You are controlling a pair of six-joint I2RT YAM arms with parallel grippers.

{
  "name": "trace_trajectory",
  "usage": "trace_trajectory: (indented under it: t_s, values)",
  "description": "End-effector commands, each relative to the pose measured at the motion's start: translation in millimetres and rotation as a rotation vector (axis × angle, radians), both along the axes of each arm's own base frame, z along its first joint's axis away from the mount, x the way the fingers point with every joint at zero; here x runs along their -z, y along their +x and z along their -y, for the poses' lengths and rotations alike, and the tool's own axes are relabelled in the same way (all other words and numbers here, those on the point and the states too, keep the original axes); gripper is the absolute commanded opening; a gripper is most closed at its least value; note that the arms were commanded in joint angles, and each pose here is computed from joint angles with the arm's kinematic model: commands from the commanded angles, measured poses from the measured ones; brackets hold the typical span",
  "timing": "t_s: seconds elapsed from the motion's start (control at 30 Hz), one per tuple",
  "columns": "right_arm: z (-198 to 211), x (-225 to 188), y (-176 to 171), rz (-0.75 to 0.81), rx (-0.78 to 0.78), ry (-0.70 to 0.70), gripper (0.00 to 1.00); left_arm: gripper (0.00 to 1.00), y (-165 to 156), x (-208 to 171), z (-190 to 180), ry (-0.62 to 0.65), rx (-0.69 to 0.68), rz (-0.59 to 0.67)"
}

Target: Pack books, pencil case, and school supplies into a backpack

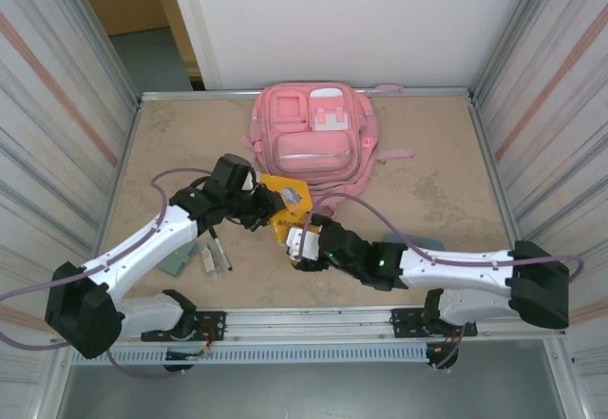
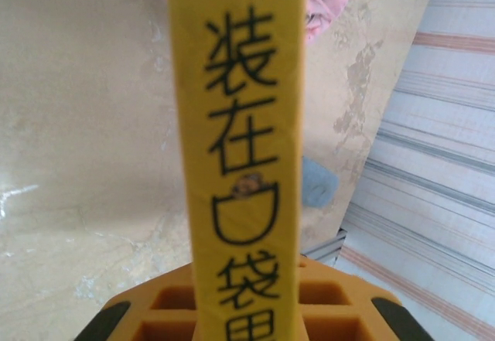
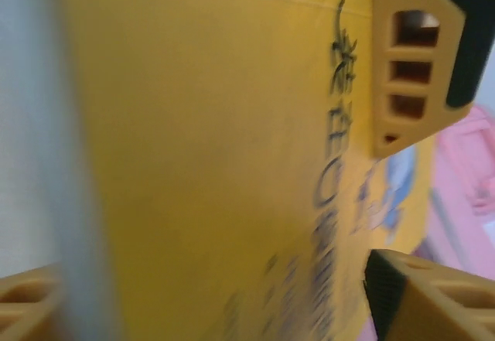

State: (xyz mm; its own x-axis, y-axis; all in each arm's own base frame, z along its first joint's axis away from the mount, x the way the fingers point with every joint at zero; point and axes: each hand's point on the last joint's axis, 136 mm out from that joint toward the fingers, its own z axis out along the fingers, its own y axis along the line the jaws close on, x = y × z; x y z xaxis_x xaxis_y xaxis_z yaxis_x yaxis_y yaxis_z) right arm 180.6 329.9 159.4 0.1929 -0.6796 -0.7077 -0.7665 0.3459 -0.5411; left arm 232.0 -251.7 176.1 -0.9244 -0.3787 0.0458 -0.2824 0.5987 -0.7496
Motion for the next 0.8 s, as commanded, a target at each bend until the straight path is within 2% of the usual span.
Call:
trace_trajectory:
  t_s: [0.0, 0.03, 0.07, 0.1, 0.2, 0.3, 0.43, 0.5, 0.63, 0.77]
  values:
    - [9, -30, 28, 0.187, 0.137, 0.051, 0.57, 0.06, -2, -19, 17, -0.112, 0.022, -0.026]
    - [10, -32, 26, 0.194, 0.133, 0.063, 0.42, 0.16, -2, -18, 17, -0.119, 0.021, -0.025]
    - [11, -33, 24, 0.198, 0.127, 0.077, 0.31, 0.27, -2, -17, 17, -0.117, 0.021, -0.022]
    - [14, -36, 22, 0.198, 0.118, 0.089, 0.23, 0.32, 0, -17, 14, -0.108, 0.018, -0.016]
    - [29, -46, 23, 0.168, 0.129, 0.132, 0.08, 0.43, 14, -23, 4, -0.107, -0.004, 0.046]
    - [57, -67, 37, 0.122, 0.203, 0.235, 0.05, 0.51, 41, -41, -8, -0.05, 0.066, 0.251]
    - [121, -120, 66, 0.1, 0.394, 0.478, 0.03, 0.53, 76, -53, -11, 0.256, 0.313, 0.579]
    - [160, -141, 80, 0.078, 0.505, 0.623, 0.0, 0.54, 93, -51, -8, 0.406, 0.426, 0.703]
    - [229, -165, 96, 0.047, 0.69, 0.823, 0.0, 0.55, 109, -30, 28, 0.589, 0.796, 1.032]
    - [255, -167, 102, -0.011, 0.745, 0.875, 0.0, 0.59, 125, 13, 49, 0.821, 1.086, 1.225]
